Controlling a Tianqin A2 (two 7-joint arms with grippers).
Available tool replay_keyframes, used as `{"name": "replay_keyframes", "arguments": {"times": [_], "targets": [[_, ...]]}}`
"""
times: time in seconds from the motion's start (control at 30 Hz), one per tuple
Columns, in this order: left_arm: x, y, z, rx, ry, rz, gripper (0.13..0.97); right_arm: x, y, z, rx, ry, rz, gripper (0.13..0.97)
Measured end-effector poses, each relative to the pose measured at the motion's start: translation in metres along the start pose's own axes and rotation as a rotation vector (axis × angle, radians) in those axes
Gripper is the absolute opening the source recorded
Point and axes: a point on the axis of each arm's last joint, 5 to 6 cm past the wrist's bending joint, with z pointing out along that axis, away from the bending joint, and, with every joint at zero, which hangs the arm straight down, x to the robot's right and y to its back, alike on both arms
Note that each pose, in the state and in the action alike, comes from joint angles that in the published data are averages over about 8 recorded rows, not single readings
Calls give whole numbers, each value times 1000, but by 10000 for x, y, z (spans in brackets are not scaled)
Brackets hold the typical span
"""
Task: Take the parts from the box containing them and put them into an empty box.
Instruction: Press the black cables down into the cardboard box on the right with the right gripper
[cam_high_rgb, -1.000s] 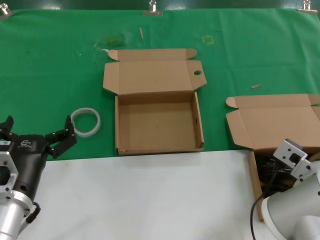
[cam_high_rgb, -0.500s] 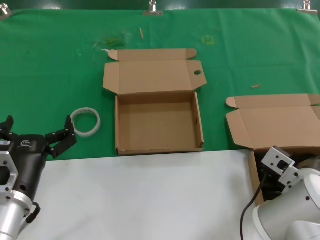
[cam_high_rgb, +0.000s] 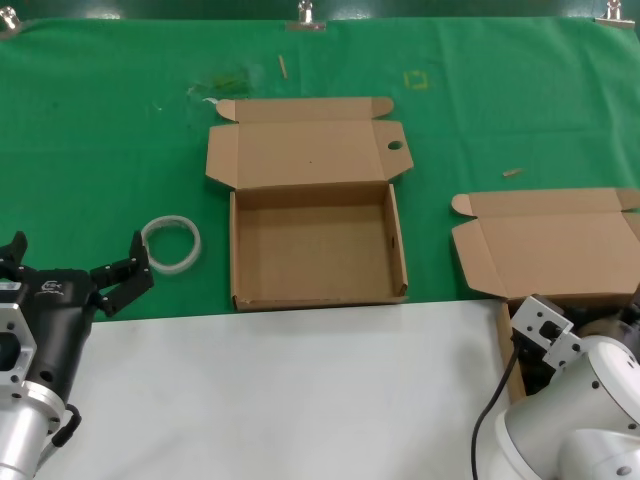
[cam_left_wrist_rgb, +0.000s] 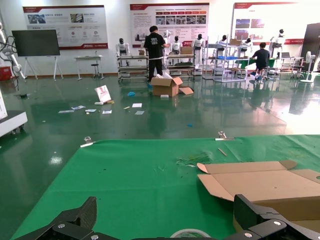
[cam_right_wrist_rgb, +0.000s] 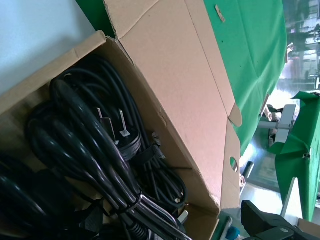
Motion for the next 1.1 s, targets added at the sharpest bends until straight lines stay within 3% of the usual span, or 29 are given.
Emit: {"name": "replay_keyframes", "arguments": {"times": [0.3,0.6,0.9,1.1], "targets": [[0,0,0,0,0,0,966,-8,-42,52,16,-11,1,937],[0,0,0,0,0,0,966,-15,-59,30,37,-21,7,841],[0,0,0,0,0,0,966,-67,-59,-50,51,-31,16,681],[0,0,0,0,0,0,966,-130,-55,-130,62,-41,22,517]]}}
